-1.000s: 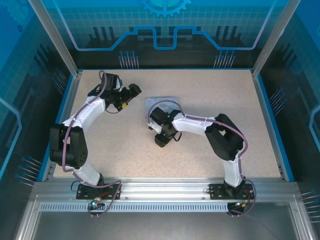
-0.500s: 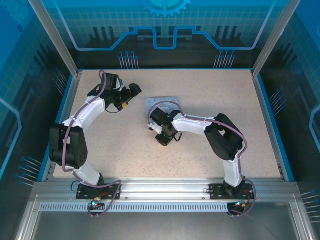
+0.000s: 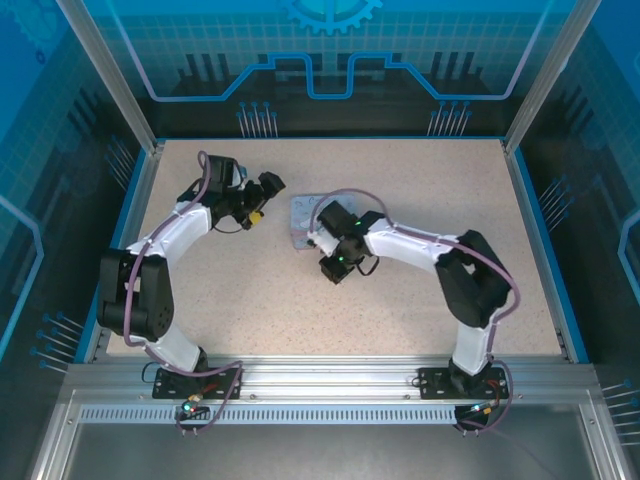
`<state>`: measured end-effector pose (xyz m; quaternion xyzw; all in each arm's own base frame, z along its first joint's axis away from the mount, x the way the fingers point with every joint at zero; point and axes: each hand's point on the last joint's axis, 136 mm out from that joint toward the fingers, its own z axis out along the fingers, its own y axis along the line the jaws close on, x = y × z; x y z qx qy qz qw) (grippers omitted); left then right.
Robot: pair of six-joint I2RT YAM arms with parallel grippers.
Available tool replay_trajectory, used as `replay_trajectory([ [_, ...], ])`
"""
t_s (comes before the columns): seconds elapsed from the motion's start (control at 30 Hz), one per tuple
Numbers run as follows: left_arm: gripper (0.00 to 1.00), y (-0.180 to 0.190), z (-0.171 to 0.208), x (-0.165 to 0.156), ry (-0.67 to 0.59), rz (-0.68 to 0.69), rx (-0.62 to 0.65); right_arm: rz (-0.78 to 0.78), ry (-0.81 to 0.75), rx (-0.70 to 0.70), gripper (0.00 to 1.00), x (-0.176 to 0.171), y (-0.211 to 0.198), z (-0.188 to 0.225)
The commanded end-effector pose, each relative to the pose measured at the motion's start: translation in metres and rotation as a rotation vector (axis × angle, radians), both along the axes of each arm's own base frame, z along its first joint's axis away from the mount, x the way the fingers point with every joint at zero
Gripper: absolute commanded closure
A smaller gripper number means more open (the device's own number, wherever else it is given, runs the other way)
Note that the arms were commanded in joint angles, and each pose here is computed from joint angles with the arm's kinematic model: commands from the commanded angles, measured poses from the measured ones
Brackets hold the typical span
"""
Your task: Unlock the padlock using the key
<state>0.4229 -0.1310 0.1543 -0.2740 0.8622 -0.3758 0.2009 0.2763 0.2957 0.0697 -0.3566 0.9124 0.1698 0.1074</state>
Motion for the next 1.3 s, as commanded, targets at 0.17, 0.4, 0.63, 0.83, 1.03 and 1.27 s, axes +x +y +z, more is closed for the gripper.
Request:
replay_trajectory([
  [0.17,0.01,-0.08,0.051,-0.015,-0.12,-0.241,-0.2,-0.11,0.1,0.518,1.0,0.019,-0.004,0.092],
  [0.4,0.04,-0.143,0.059,-0.027,-0.136,-0.361,-0.256,-0.188,0.107,0.643,1.0,0.037,-0.025,0.113],
  [0.63,0.21,-0.173,0.045,-0.035,-0.099,-0.413,-0.269,-0.211,0.102,0.66,1.0,0.039,-0.03,0.118],
  [0.83,0.36,-0.176,0.037,-0.039,-0.092,-0.409,-0.286,-0.239,0.115,0.706,1.0,0.044,-0.035,0.119],
  [1.03,0.39,-0.179,0.049,-0.041,-0.149,-0.427,-0.326,-0.264,0.14,0.769,1.0,0.049,-0.043,0.121],
  [1.27,0.49,-0.185,0.056,-0.039,-0.184,-0.447,-0.382,-0.308,0.167,0.853,1.0,0.058,-0.05,0.125],
])
